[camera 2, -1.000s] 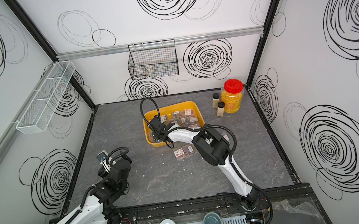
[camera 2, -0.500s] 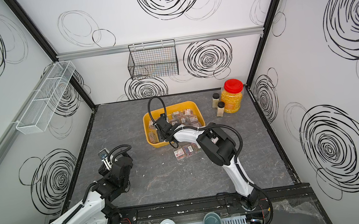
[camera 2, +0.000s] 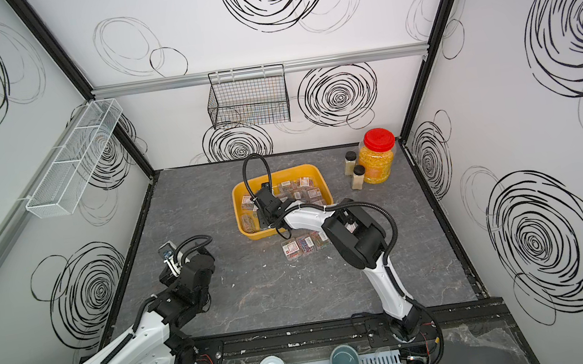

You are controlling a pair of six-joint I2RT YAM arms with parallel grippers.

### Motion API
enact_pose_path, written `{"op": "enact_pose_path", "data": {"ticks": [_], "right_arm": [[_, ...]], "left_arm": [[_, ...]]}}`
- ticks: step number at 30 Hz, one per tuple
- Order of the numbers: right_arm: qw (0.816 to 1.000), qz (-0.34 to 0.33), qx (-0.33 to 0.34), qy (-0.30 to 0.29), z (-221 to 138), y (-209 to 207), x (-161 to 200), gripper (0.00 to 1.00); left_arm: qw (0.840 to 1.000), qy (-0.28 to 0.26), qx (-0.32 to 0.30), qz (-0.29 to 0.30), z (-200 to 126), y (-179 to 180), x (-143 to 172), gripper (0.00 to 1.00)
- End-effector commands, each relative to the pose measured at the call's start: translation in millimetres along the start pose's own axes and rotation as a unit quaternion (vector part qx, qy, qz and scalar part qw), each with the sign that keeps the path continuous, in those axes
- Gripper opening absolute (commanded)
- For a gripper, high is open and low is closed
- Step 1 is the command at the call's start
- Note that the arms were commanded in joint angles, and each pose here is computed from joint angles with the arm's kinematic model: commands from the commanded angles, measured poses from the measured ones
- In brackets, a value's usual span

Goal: Take the paper clips out of the storage box
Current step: Pick up the boxed paper clips from the storage box.

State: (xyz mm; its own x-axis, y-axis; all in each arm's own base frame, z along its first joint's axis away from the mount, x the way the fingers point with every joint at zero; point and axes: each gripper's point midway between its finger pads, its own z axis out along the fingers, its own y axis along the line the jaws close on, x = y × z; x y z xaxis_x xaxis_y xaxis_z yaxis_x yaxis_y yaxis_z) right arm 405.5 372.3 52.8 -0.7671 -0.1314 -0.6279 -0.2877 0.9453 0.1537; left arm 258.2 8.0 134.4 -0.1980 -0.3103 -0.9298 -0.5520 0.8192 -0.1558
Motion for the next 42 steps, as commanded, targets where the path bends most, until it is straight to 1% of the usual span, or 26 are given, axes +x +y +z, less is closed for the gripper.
{"op": "enact_pose_path", "data": {"ticks": [1, 8, 17, 24, 29, 33, 36, 39, 42], "right_arm": [[1.000, -0.002, 0.002, -0.007, -8.8, 0.6, -13.8, 0.43], [0.999, 0.010, -0.019, -0.023, -29.1, 5.2, -20.8, 0.41], [0.999, 0.013, -0.030, -0.044, -56.8, 9.3, -27.7, 0.38], [0.998, 0.013, -0.034, -0.056, -74.6, 13.8, -22.0, 0.37], [0.997, 0.010, -0.027, -0.066, -95.1, 19.2, -10.0, 0.36], [0.996, 0.001, -0.022, -0.081, -118.1, 21.9, 6.2, 0.36], [0.996, 0.008, -0.017, -0.087, -131.8, 17.9, 21.7, 0.36], [0.996, 0.010, -0.024, -0.084, -137.7, 14.9, 40.6, 0.37], [0.997, 0.015, -0.007, -0.082, -140.3, 4.9, 56.9, 0.37]], "left_arm": [[1.000, -0.017, -0.008, -0.019, -1.9, 1.5, -10.7, 0.99], [1.000, -0.019, -0.003, -0.023, -2.6, 1.8, -10.9, 0.99], [1.000, -0.019, -0.005, -0.022, -2.9, 1.8, -11.3, 0.99], [0.999, -0.021, 0.001, -0.024, -3.9, 0.6, -11.5, 0.99], [1.000, -0.020, -0.003, -0.020, -3.7, 0.6, -10.9, 0.99], [0.999, -0.022, -0.004, -0.023, -4.5, 1.7, -11.8, 0.99], [0.999, -0.022, -0.002, -0.025, -4.8, 1.9, -11.3, 0.99], [0.999, -0.022, 0.001, -0.024, -4.9, 0.3, -11.3, 0.99], [1.000, -0.023, 0.000, -0.019, -5.6, -1.1, -11.3, 0.99]]}}
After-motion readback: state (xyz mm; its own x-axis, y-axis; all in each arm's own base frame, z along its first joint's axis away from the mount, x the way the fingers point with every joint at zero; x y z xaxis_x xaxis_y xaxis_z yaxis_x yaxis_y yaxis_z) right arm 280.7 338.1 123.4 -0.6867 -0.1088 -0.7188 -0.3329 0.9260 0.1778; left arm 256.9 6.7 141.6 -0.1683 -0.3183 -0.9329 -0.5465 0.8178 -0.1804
